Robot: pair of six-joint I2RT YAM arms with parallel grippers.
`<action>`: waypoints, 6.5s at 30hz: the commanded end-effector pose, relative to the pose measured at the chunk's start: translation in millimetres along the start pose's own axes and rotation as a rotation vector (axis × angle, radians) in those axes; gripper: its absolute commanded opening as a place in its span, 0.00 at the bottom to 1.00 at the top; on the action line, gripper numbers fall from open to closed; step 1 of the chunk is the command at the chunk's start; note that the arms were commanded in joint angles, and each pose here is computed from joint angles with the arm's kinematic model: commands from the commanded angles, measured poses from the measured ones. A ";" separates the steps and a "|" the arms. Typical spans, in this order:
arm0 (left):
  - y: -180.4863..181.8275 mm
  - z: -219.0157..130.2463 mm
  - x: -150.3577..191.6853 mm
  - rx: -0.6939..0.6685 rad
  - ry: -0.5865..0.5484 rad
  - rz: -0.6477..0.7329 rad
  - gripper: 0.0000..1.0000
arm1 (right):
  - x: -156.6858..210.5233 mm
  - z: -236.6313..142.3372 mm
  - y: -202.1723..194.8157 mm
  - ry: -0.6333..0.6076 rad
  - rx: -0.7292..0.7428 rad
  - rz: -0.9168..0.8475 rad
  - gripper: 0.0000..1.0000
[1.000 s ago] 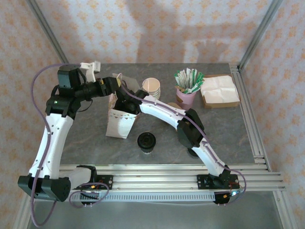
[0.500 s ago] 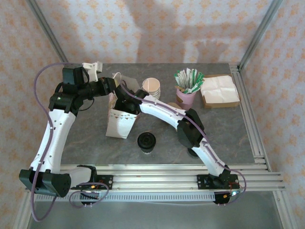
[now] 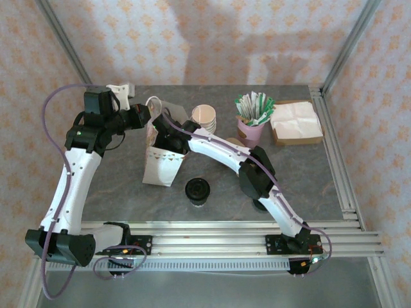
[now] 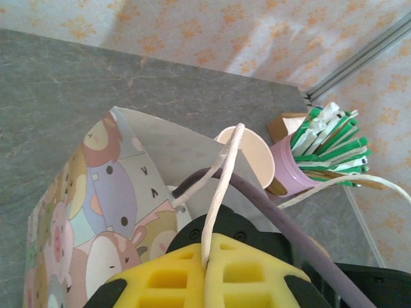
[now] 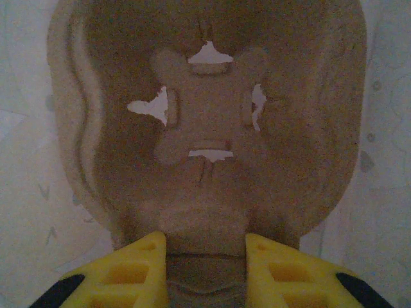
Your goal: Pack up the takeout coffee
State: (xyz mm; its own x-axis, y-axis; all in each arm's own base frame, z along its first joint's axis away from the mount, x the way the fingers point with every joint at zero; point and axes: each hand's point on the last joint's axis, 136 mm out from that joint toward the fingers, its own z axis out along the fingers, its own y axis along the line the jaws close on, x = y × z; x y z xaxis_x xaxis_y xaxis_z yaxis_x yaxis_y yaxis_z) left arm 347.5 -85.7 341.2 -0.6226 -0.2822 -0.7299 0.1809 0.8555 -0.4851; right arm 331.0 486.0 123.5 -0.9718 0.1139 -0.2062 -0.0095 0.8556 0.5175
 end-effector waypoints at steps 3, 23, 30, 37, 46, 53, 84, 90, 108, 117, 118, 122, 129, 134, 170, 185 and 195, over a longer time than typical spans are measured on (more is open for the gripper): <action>16.4 -1.1 8.4 -0.093 0.029 0.022 0.05 | -2.5 -25.9 16.4 -0.021 -0.040 -0.016 0.28; 61.7 7.7 31.2 -0.304 0.136 0.009 0.02 | -4.0 -34.4 19.1 -0.042 -0.066 -0.008 0.27; 71.6 4.1 31.8 -0.365 0.139 0.014 0.00 | -3.7 -33.5 17.2 -0.043 -0.068 0.000 0.27; 78.3 -5.6 25.6 -0.423 0.092 0.001 0.00 | -3.5 -31.6 17.2 -0.043 -0.068 0.006 0.27; 50.3 -9.3 11.7 -0.273 -0.033 -0.080 0.00 | -0.6 -19.6 12.9 -0.020 -0.045 0.009 0.27; 54.1 -12.3 6.6 -0.289 -0.088 -0.137 0.00 | -0.8 -13.6 9.1 -0.022 -0.031 0.013 0.27; 57.9 -28.2 1.7 -0.278 -0.217 -0.202 0.00 | 5.6 17.9 -9.1 0.021 0.047 0.023 0.25; 48.6 -26.2 4.6 -0.215 -0.216 -0.203 0.00 | 11.0 31.9 -20.4 0.045 0.086 0.028 0.25; 44.0 -27.2 7.0 -0.187 -0.214 -0.205 0.00 | 23.5 63.5 -35.5 0.108 0.132 0.051 0.27; 48.8 -29.4 9.6 -0.222 -0.202 -0.201 0.00 | 14.0 49.9 -25.0 0.076 0.122 0.029 0.42; 49.0 -30.0 9.7 -0.225 -0.202 -0.200 0.00 | 13.0 48.3 -24.3 0.072 0.122 0.029 0.44; 50.8 -32.2 9.5 -0.240 -0.204 -0.196 0.00 | 7.8 38.9 -16.4 0.053 0.107 0.025 0.55; 52.7 -35.5 9.2 -0.261 -0.202 -0.187 0.00 | -8.2 6.6 6.2 -0.015 0.055 0.010 0.72; 56.3 -36.6 10.9 -0.286 -0.193 -0.176 0.00 | -18.9 -24.7 23.8 -0.069 0.009 -0.002 0.76; 70.4 -31.6 26.0 -0.353 -0.120 -0.172 0.00 | -41.7 -219.1 103.5 -0.317 -0.311 -0.286 0.71; 69.5 -28.5 27.4 -0.344 -0.107 -0.170 0.00 | -43.2 -252.2 103.6 -0.368 -0.337 -0.280 0.66; 78.0 -24.0 30.4 -0.379 -0.095 -0.167 0.00 | -39.8 -292.4 106.3 -0.431 -0.391 -0.335 0.65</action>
State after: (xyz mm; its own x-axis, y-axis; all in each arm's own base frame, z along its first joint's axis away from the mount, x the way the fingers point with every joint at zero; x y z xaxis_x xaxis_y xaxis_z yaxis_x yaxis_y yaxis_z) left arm 325.7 -21.5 293.4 -0.5344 -0.4707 -0.7020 -0.2084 0.8783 -0.4303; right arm 311.6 440.2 384.2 -0.7852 0.0976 -0.6115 -0.3916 0.6867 0.6125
